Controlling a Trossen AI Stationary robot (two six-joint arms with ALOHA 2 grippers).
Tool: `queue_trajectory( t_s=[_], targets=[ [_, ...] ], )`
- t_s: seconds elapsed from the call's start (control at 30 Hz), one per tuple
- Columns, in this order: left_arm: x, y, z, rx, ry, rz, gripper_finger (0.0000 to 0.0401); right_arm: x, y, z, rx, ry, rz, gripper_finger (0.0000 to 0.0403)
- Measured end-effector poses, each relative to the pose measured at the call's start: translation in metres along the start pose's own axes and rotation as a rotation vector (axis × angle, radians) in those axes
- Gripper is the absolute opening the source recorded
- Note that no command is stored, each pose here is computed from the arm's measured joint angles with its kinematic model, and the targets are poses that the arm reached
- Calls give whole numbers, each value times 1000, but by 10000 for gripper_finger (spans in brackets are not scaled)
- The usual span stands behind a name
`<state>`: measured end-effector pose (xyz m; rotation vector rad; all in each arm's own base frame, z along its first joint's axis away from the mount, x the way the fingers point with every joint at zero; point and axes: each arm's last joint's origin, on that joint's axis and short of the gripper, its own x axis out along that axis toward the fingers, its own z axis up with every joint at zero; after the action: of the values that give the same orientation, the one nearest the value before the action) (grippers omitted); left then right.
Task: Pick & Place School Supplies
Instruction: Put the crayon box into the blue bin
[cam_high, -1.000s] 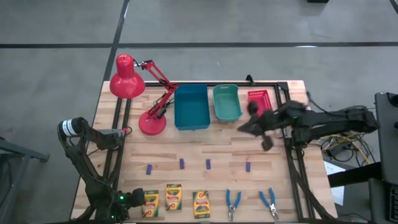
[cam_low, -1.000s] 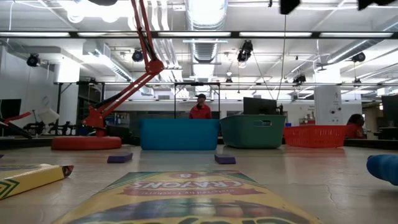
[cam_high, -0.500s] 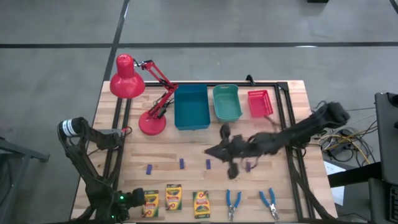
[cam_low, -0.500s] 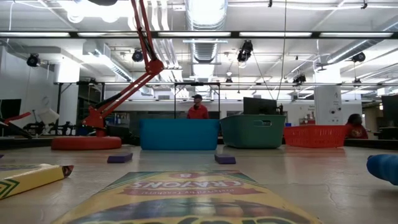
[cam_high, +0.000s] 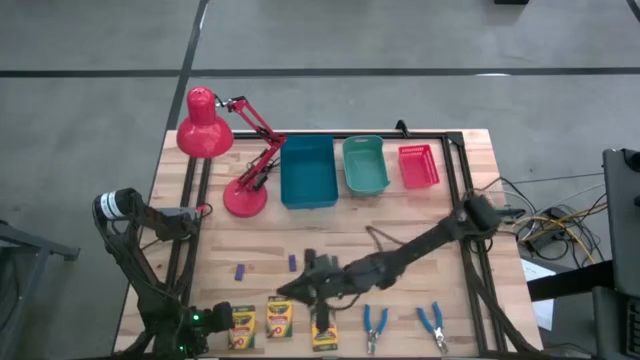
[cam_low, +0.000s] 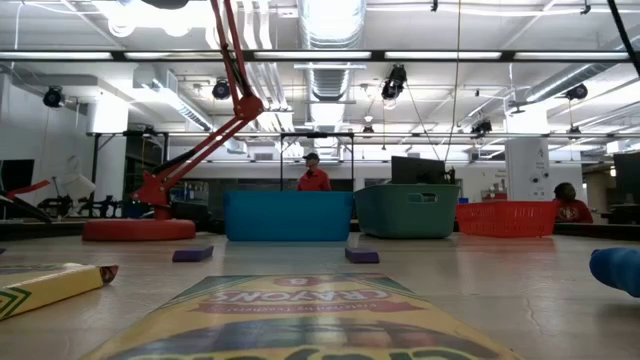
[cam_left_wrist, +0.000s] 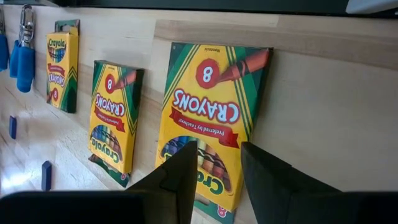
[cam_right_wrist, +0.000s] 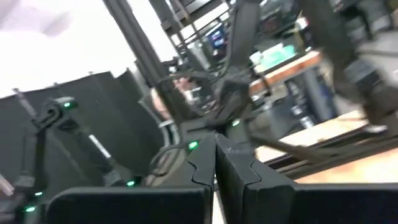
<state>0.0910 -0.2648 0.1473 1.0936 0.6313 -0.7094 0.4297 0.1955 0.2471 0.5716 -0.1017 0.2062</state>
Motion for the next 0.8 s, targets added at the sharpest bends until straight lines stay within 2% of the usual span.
queue_trajectory(
  t_s=[0.13,0.27,0.53,0.73,0.8],
  targets=[
    [0,0,0,0,0,0,129,19,-4,-18,20,4,1,8],
    [0,0,0,0,0,0,129,35,-3,-24,136,-20,14,8],
    [0,0,0,0,0,0,129,62,-6,-45,152,-40,35,8],
    [0,0,0,0,-1,0,129,66,-9,-50,152,-7,15,8],
    [0,0,0,0,0,0,129,67,-10,-52,224,8,4,8]
  ],
)
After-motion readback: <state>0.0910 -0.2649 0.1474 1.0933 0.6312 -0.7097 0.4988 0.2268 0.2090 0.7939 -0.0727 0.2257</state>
